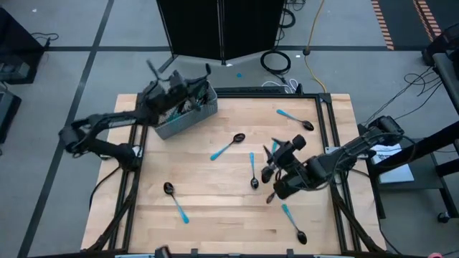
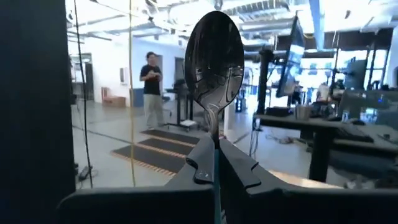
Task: Sort silverware
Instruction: Put the blue spoon in the dish rack
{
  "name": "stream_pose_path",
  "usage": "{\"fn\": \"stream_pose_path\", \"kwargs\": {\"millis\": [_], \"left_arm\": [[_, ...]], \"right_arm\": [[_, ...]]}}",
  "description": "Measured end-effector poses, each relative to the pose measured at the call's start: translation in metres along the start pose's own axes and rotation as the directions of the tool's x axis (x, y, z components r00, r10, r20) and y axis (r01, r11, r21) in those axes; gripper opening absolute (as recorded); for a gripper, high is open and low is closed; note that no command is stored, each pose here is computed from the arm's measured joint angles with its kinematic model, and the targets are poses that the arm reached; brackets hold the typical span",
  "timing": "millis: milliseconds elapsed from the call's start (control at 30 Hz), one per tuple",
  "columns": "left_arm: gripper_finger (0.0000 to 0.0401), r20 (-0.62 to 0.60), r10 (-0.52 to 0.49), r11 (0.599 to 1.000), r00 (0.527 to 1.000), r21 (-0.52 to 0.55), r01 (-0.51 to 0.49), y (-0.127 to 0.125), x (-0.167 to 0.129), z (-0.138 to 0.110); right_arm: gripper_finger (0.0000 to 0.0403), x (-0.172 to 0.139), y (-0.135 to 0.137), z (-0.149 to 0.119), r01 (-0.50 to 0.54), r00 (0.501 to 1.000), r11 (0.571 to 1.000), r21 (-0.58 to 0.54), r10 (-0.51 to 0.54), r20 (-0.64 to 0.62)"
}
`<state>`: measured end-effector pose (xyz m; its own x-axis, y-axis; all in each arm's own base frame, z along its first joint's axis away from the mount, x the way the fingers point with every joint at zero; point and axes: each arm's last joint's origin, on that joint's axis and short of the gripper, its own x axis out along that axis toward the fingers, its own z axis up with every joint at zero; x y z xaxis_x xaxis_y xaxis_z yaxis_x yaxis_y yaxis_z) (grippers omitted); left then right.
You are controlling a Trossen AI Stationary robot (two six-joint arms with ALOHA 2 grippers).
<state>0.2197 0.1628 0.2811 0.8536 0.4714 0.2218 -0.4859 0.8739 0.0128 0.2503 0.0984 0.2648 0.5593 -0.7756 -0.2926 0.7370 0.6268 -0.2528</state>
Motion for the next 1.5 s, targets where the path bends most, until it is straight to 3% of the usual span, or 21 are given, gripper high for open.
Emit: {"fn": "stream_pose_path", "kwargs": {"millis": [267, 433, 533, 833, 1100, 1333, 1500], "left_arm": [[0.0000, -0.033, 0.073, 0.997, 0.997, 0.019, -0.073, 0.044, 0.040, -0.015], [0.0000, -0.101, 0.068, 0.996, 0.993, -0.054, -0.074, 0.057, 0.054, -0.041], [0.0000, -0.081, 0.049, 0.997, 0.996, -0.047, -0.053, 0.059, 0.059, -0.050], [0.0000, -0.104, 0.067, 0.997, 0.992, -0.040, -0.072, 0.064, 0.060, -0.061], [0.0000, -0.209, 0.030, 0.994, 0.977, -0.097, -0.051, 0.057, 0.057, -0.074], [0.0000, -0.187, 0.114, 0.985, 0.976, -0.108, -0.136, 0.055, 0.042, -0.085], [0.0000, -0.162, 0.107, 0.986, 0.981, -0.108, -0.126, 0.046, 0.033, -0.091]], "right_arm": [[0.0183, 0.040, -0.018, -0.005, 0.164, 0.985, 0.980, -0.114, -0.169, -0.036], [0.0183, 0.062, -0.028, -0.003, 0.238, 0.967, 0.966, -0.103, -0.246, -0.069], [0.0183, 0.069, -0.028, -0.006, 0.257, 0.959, 0.957, -0.132, -0.269, -0.083], [0.0183, 0.081, -0.016, -0.020, 0.229, 0.955, 0.952, -0.205, -0.260, -0.143], [0.0183, 0.081, -0.014, -0.022, 0.205, 0.956, 0.958, -0.200, -0.240, -0.167], [0.0183, 0.079, -0.013, -0.022, 0.182, 0.958, 0.963, -0.197, -0.219, -0.184], [0.0183, 0.079, -0.013, -0.022, 0.182, 0.958, 0.963, -0.197, -0.219, -0.183]]}}
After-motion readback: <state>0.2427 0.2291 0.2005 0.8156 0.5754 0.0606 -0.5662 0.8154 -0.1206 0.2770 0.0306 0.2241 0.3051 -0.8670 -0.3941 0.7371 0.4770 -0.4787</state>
